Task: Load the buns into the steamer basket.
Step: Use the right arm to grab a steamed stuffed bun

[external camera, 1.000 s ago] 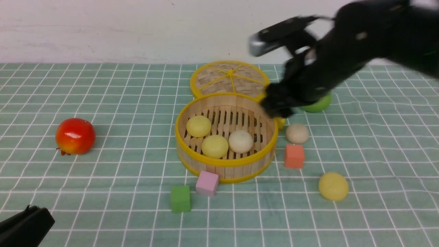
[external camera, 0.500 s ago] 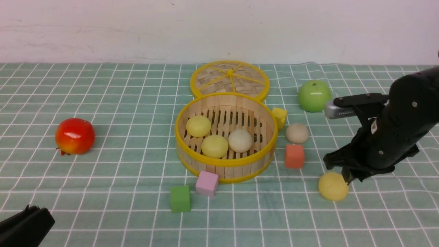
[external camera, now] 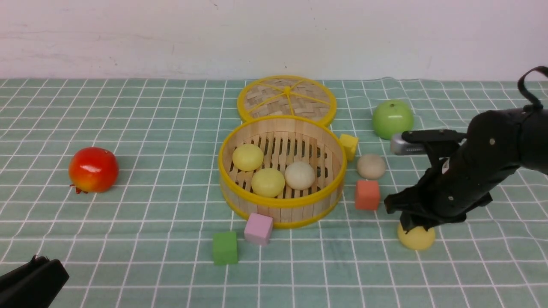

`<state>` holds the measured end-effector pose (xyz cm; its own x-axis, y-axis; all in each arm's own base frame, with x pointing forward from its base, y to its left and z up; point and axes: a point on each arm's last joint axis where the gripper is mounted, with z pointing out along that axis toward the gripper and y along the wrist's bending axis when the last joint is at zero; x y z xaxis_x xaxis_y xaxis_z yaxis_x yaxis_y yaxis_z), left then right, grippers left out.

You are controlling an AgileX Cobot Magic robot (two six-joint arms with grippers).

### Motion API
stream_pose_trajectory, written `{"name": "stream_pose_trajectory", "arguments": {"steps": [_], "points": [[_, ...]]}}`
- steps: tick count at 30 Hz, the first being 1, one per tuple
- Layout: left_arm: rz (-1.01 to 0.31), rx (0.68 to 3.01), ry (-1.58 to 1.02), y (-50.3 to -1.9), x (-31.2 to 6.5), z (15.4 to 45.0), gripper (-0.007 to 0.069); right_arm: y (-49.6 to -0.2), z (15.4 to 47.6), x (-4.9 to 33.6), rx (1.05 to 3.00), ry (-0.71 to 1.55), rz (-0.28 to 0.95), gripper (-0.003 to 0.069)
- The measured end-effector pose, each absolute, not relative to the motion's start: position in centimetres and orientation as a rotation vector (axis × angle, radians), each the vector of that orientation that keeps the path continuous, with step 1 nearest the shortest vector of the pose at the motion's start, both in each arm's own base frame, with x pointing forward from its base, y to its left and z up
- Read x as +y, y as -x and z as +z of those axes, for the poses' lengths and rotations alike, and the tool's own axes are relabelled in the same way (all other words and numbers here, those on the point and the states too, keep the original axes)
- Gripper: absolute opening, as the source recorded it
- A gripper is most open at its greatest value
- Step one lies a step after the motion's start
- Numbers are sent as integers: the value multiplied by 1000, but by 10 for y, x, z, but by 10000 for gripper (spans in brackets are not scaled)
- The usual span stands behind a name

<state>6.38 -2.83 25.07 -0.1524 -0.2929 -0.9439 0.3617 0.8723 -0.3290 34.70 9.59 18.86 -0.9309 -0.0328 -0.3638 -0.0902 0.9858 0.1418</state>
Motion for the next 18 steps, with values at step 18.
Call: {"name": "stream_pose_trajectory", "arguments": {"steps": [18], "points": [[-571,1627,-55,-64,-28,251,149,-349,187,92,2744,218,127,1]]}}
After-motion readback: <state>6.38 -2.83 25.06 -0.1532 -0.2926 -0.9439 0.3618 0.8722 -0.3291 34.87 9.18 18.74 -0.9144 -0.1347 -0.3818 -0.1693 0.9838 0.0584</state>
